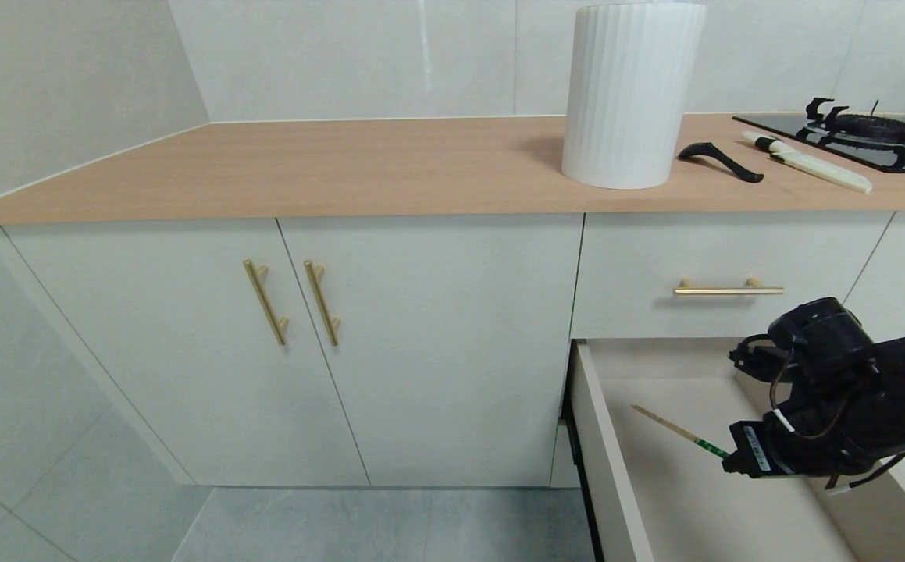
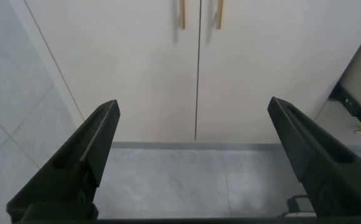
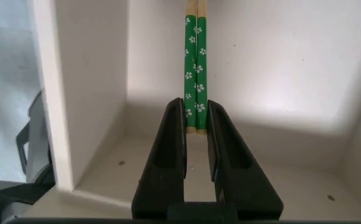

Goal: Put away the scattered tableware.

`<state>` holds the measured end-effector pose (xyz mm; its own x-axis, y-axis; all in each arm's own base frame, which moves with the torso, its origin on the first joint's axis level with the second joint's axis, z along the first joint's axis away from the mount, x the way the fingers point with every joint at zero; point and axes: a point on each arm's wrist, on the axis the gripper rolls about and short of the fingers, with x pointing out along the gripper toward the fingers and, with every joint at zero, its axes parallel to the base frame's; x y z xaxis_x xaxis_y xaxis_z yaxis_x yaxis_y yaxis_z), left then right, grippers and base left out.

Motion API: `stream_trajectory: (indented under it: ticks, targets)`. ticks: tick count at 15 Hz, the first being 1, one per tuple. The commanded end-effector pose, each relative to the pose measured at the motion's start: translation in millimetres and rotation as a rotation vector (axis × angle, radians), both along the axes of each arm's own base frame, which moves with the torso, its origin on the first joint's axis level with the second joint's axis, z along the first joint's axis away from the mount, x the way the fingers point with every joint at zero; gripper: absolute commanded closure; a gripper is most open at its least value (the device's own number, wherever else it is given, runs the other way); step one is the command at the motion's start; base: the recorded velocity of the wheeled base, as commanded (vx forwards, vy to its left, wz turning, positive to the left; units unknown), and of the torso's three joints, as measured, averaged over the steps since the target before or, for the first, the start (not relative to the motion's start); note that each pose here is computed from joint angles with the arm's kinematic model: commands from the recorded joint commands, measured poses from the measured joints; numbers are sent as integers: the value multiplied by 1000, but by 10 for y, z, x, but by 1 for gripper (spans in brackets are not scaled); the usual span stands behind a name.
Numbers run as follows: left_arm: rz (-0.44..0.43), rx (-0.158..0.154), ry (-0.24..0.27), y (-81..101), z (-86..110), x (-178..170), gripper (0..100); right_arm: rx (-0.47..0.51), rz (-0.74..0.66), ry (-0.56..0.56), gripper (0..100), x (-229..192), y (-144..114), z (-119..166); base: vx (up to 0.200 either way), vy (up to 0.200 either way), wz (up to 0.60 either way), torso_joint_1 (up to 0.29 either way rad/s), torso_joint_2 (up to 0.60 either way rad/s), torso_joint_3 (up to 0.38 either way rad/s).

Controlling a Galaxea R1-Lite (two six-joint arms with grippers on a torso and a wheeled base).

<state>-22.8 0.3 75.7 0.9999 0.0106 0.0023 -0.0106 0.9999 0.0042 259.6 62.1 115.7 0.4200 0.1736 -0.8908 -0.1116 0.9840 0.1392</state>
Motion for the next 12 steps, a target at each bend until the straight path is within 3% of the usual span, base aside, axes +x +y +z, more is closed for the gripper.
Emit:
stream_trajectory:
  ticks: [1,5,12]
  targets:
    - [0,0,1,0,1,1,0,-2,0,7,100,127,30,-45,0,0,0,-22,71,41]
    - [0,0,1,0,1,1,0,-29,-4,34,100,298,65,-179,0,0,0,0,0,0]
    - [0,0,1,0,1,1,0,-112,-15,86,100,635,184,-933,0,0,0,0,0,0]
